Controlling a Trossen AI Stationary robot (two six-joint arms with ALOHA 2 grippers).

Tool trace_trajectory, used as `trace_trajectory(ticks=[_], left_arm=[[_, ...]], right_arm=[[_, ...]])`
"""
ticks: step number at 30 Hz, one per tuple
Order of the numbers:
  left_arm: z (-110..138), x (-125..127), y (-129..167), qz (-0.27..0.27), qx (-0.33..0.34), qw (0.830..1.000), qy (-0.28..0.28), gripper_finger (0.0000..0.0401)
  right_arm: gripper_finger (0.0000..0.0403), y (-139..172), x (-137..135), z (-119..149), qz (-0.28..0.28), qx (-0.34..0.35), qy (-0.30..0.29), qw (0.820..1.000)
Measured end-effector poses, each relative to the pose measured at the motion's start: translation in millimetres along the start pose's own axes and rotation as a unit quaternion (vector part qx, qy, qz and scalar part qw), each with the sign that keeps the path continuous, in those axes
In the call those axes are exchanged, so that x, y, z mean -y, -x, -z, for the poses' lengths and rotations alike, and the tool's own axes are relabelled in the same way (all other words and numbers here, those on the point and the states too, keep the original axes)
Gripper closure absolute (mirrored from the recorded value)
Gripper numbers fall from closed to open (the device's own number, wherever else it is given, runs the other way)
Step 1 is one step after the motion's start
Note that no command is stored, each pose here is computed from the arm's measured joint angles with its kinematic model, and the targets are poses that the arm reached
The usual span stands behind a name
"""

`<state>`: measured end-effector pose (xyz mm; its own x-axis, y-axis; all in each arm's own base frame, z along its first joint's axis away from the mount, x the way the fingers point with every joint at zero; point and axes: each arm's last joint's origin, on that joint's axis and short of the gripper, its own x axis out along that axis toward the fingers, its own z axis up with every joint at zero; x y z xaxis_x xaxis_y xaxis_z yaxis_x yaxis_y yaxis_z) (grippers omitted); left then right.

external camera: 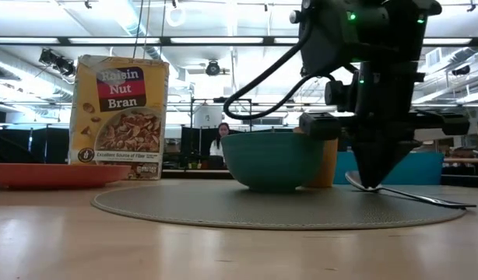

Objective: Arrange a breakfast setting
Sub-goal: Put the spoon on the mat to the right of the bowl, then adjust the bowl on the mat

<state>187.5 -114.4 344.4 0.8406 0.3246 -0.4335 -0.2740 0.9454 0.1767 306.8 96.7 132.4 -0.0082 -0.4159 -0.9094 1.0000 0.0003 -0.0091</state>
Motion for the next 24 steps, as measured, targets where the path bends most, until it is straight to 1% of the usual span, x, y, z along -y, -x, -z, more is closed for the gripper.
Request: trace_trajectory(ticks=[3,6,9,14,17,21,24], left_arm=[[0,0,0,0.001,0.000,1.000,0.000,0.0251],[0,0,0,0.000,0.000,1.000,0.000,0.0251],[0,0,0,0.000,0.000,1.000,0.000,0.0251],[0,0,0,0.000,-0.001,1.000,-0.001,0.0251],[3,-1,0,-0.002,-0.012,1.000,-0.012,0.0250],[9,-2,1,0.017,-0.048,0.999,-0.010,0.0250],[16,-4,1,0.029,-0.087,0.996,0.001,0.0250]], right_arm=[[0.0362,0,0,-1,0.000,0.000,0.000,1.000],[0.0358,0,0,-1,0.000,0.000,0.011,1.000],[0.0353,7,1,-3,-0.010,-0.004,0.015,1.000],[0.0345,30,7,-7,-0.049,-0.007,0.038,0.998],[0.0342,46,13,-10,-0.081,0.000,0.058,0.995],[0.0342,66,21,-11,-0.122,0.027,0.096,0.988],[0.0342,77,25,-11,-0.156,0.072,0.142,0.975]])
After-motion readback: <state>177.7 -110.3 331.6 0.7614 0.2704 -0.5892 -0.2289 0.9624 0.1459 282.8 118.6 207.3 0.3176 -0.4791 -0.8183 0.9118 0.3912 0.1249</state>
